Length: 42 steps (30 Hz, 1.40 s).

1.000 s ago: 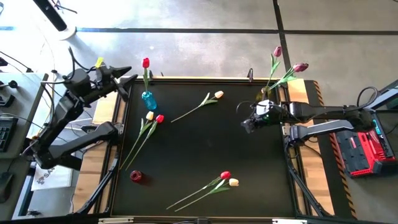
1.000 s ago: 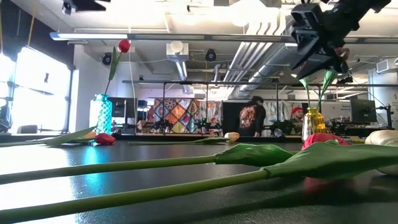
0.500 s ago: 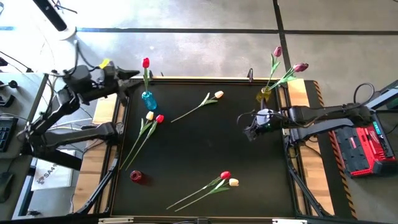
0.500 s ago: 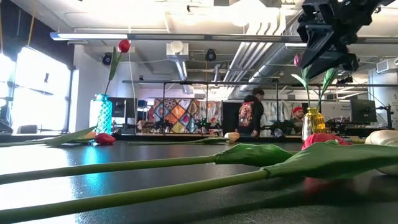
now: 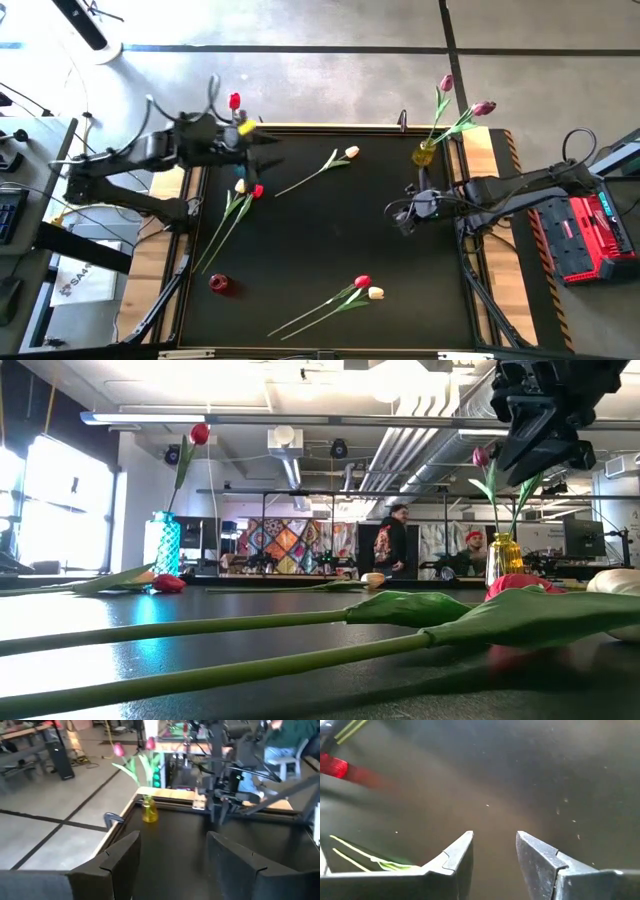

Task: Sort flowers into vase by color
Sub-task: Put the bottom light red flower into the blue vase

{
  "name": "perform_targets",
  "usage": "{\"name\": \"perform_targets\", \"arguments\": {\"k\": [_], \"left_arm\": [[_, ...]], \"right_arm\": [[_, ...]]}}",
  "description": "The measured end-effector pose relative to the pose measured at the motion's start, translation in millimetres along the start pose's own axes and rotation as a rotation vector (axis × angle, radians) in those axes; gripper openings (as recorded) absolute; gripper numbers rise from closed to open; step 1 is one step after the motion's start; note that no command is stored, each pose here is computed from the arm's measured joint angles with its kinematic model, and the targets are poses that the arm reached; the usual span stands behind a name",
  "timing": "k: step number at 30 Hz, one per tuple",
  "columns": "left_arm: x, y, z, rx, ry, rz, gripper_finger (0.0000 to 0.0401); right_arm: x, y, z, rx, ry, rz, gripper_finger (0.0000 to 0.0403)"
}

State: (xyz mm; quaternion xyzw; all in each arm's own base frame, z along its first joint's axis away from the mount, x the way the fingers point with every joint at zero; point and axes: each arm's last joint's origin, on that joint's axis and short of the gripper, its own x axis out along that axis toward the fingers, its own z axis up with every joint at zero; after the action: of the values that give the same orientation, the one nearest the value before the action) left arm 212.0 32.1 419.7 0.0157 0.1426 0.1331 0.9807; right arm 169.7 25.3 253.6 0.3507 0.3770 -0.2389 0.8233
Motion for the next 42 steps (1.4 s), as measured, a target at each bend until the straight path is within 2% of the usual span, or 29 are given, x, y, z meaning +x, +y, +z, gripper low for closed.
{"name": "perform_targets", "arguments": {"k": [5, 13, 27, 35, 42], "left_arm": [[21, -30, 5, 0.018, 0.035, -0.057, 0.0211], [62, -87, -15, -0.039, 0.151, -0.171, 0.0211], [117, -171, -81, -0.213, 0.438, -0.224, 0.0211], [132, -217, -122, -0.291, 0.557, -0.231, 0.0211], [141, -248, -161, -0.3, 0.659, -0.211, 0.0211]], "right_arm": [[-1, -1, -4, -0.011, 0.004, -0.028, 0.0138], [-1, 0, -5, -0.024, 0.007, -0.025, 0.0138], [-1, 0, -5, -0.116, 0.013, -0.019, 0.0138], [-2, 1, -8, -0.166, 0.017, -0.012, 0.0138], [-2, 1, -8, -0.173, 0.014, -0.014, 0.0138]]}}
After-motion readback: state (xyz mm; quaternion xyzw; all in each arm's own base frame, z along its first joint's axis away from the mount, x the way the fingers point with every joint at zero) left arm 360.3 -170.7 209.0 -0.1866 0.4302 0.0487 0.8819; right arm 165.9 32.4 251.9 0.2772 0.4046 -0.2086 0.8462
